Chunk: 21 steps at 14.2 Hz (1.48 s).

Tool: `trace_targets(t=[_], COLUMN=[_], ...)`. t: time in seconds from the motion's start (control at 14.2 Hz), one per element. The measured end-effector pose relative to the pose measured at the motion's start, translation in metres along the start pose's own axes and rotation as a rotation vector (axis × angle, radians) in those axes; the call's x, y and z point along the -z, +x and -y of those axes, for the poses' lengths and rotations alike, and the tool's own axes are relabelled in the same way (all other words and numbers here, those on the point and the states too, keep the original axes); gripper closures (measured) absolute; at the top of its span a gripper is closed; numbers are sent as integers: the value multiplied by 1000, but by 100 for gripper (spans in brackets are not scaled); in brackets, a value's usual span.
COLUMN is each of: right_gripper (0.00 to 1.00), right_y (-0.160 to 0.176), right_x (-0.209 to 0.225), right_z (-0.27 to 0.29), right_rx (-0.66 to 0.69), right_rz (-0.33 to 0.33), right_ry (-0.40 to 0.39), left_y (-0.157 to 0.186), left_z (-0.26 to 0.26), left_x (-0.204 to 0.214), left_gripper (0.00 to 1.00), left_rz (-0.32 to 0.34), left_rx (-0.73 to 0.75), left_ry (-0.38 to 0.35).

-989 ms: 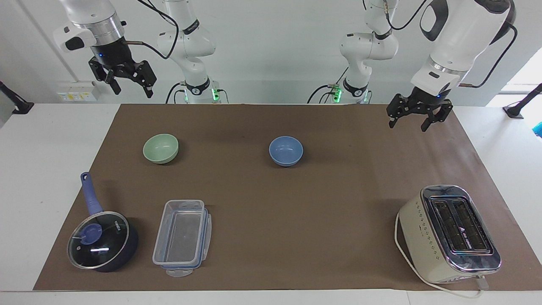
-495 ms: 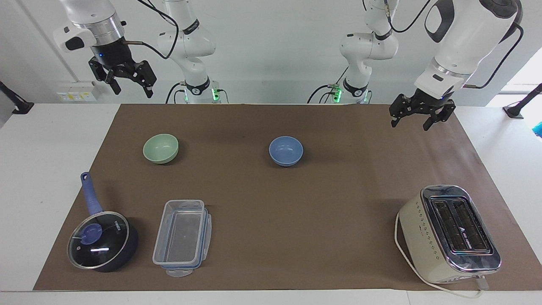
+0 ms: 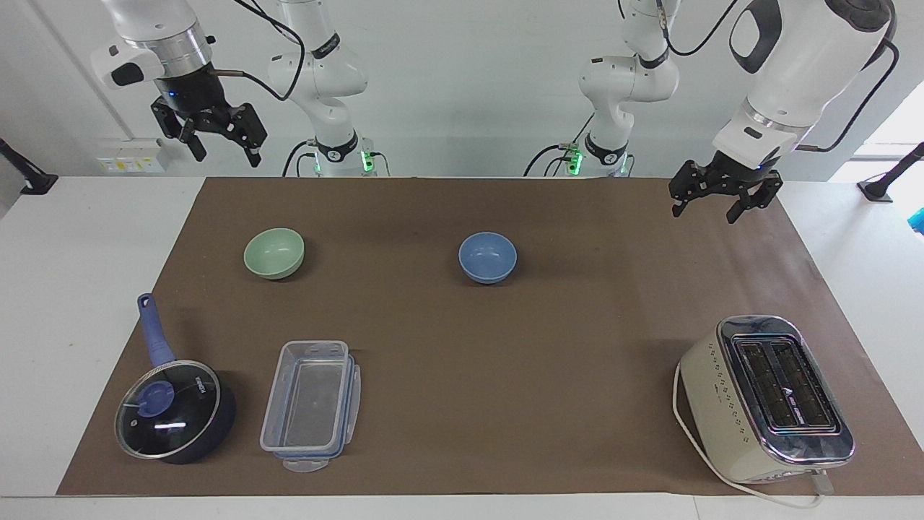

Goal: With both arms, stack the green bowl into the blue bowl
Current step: 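Release the blue bowl and withdraw the left gripper to rest, then reach the right gripper to the rim of the green bowl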

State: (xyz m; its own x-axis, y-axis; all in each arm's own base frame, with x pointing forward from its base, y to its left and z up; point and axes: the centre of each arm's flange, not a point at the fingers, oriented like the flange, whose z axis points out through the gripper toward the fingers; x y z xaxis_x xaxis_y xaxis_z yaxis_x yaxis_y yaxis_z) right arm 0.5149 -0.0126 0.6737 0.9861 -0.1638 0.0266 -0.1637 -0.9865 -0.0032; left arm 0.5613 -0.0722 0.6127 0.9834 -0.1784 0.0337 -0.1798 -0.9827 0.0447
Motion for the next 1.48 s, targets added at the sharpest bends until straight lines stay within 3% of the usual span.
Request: trace_targets(t=[0.28,0.71,0.99,1.13,1.48], right_gripper=[0,0,0,0,0], right_y=[0,0,-5,1,9], right_x=[0,0,-4,-24,-135], right_z=[0,0,-14,-21,-51], right_rx=[0,0,-21,14,140], right_rz=[0,1,39,40,97], right_ry=[0,0,-8,-6,-2], left_y=[-2,-13,-13,-13,-13], left_z=[12,12,13,13,13], left_x=[3,6,6,6,6], left_gripper=[0,0,0,0,0], left_rz=[-3,42,43,43,43], left_rx=[0,-6,-5,-5,-5], left_ry=[2,-2,-2,-2,-2])
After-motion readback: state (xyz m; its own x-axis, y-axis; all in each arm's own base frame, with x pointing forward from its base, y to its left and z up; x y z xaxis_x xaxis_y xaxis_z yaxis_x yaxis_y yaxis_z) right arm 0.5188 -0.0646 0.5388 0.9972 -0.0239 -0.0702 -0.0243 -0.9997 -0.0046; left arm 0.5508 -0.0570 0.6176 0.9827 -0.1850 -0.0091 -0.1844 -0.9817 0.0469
